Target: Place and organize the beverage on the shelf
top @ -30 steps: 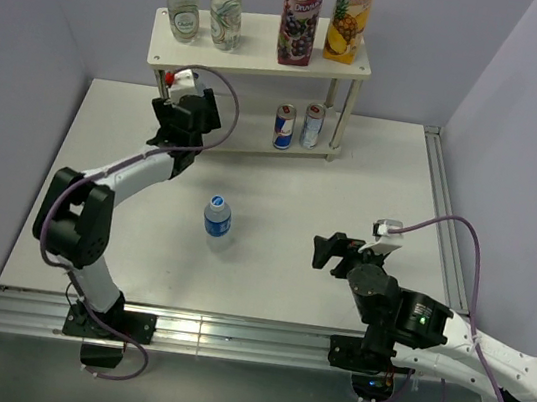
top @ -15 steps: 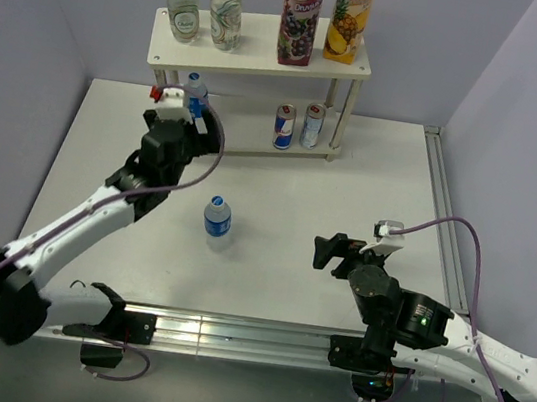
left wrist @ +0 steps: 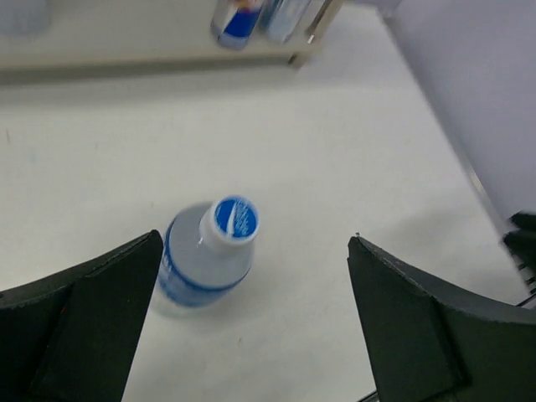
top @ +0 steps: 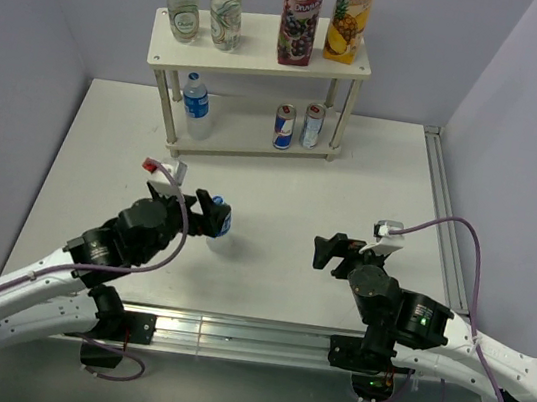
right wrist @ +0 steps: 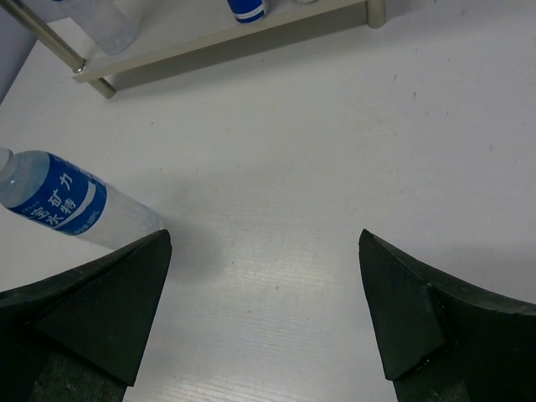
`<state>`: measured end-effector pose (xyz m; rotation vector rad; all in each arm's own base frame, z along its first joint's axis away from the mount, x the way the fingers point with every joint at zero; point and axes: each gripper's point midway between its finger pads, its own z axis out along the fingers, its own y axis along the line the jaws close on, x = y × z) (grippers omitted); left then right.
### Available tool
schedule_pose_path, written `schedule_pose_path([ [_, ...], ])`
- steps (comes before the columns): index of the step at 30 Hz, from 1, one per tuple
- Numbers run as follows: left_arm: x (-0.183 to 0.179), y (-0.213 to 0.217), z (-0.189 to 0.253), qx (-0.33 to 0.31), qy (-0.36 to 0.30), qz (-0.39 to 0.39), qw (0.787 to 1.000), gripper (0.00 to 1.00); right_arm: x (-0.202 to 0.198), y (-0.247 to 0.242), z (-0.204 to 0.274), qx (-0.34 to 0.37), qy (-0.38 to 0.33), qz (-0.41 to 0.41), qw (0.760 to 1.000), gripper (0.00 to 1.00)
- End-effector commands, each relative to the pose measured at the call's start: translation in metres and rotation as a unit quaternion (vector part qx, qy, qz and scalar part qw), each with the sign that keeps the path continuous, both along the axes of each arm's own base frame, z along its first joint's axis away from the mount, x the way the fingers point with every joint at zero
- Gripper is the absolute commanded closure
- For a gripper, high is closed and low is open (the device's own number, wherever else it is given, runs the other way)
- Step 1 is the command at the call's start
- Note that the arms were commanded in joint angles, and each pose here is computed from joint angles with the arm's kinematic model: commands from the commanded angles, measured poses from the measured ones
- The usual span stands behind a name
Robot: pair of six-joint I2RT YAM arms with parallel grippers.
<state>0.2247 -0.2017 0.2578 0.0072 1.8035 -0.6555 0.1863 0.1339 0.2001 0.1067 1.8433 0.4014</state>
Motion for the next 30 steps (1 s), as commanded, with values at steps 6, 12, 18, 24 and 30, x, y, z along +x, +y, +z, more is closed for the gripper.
schedule_pose_path([
  [6,-0.013,-0.007,-0.068,0.005,0.043,0.028,0.999,0.01,0.001,0.004,0.003,0.004,-0.005,-0.002,1.000,0.00],
  [12,-0.002,-0.019,-0.096,0.027,0.043,0.038,0.998,0.01,0.002,0.004,0.003,0.002,-0.004,-0.003,1.000,0.00],
  [18,0.023,-0.024,-0.115,0.060,0.025,0.094,0.994,0.09,0.002,0.005,0.002,-0.001,-0.004,-0.002,1.000,0.00],
  [24,0.050,-0.035,-0.127,0.108,0.012,0.144,0.984,0.96,0.002,0.005,0.002,-0.002,-0.004,-0.002,1.000,0.00],
  [30,0.082,-0.052,-0.090,0.118,-0.020,0.149,0.982,1.00,0.003,0.006,0.001,-0.007,-0.003,-0.001,1.000,0.00],
])
